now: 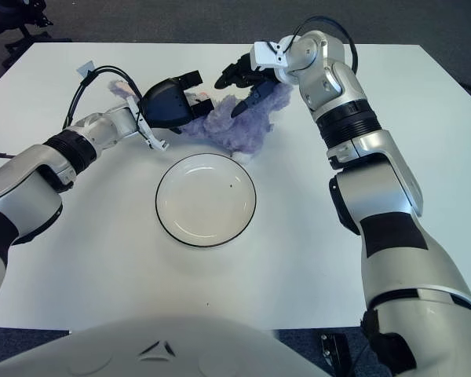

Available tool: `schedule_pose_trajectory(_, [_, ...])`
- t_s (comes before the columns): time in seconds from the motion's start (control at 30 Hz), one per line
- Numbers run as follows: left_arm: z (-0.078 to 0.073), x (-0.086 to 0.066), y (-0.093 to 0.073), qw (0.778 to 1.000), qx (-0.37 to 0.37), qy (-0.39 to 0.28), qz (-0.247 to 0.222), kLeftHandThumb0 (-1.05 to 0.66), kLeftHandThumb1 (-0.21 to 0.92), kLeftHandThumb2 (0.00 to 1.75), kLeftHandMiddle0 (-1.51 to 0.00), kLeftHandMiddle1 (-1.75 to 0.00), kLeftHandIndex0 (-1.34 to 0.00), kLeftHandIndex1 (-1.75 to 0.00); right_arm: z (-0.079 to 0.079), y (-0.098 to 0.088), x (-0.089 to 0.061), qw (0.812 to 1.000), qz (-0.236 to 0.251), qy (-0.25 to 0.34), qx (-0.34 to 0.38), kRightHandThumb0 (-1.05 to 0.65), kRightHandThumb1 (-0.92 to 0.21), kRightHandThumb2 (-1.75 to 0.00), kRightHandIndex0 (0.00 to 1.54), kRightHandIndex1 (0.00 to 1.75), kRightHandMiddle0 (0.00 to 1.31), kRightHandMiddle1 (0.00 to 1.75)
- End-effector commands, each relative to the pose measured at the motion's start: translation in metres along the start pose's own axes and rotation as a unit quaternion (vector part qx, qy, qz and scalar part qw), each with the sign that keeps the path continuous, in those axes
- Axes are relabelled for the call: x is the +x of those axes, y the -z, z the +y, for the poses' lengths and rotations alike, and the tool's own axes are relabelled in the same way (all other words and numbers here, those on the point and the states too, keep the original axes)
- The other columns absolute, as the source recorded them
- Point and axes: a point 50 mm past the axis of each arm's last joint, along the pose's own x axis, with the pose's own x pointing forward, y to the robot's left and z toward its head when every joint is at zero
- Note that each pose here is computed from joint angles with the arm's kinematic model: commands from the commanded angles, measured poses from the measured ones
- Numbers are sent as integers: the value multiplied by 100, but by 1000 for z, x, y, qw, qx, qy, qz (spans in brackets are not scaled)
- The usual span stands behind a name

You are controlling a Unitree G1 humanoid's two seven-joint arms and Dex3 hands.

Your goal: Put the doll into the plate.

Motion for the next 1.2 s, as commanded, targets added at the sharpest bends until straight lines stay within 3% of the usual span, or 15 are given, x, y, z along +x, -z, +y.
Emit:
schedule_pose_trajectory(0.0, [-9,-4,-23,999,-13,34,-38,0,92,10,-53,-125,-70,-117,-6,-5,-1,1000,8,-7,-25,-71,-88,-1,31,1,34,2])
schedule_pose_trajectory(0.2, [-9,-3,-23,999,-12,35,-38,0,92,10,-53,-128,-70,-115,-7,-5,-1,1000,11,-8,-27,-70,-87,0,32,1,34,2])
schedule_pose_trajectory(0.33, [-9,-3,-22,999,-22,37,-25,0,92,10,-52,-130,-70,-113,-6,11,-11,993,93,38,-56,-72,-87,0,31,0,28,1])
schedule_pose_trajectory(0.67, [-9,-4,-20,999,-31,36,-14,0,92,10,-52,-130,-71,-113,-3,13,-11,992,100,37,-67,-75,-88,0,29,0,23,0])
schedule_pose_trajectory(0.7, [-9,-4,-19,999,-32,36,-8,0,92,10,-53,-130,-71,-113,3,16,-7,992,96,23,-73,-75,-88,0,29,0,23,0])
schedule_pose_trajectory(0.87, [-7,-1,-16,999,-31,32,7,0,92,10,-55,-121,-69,-121,19,24,4,992,87,2,-87,-76,-90,0,54,3,36,4])
schedule_pose_trajectory(1.17, [-7,-1,-16,999,-30,31,9,0,92,10,-55,-118,-69,-124,20,25,5,992,86,4,-92,-77,-90,0,65,2,41,4])
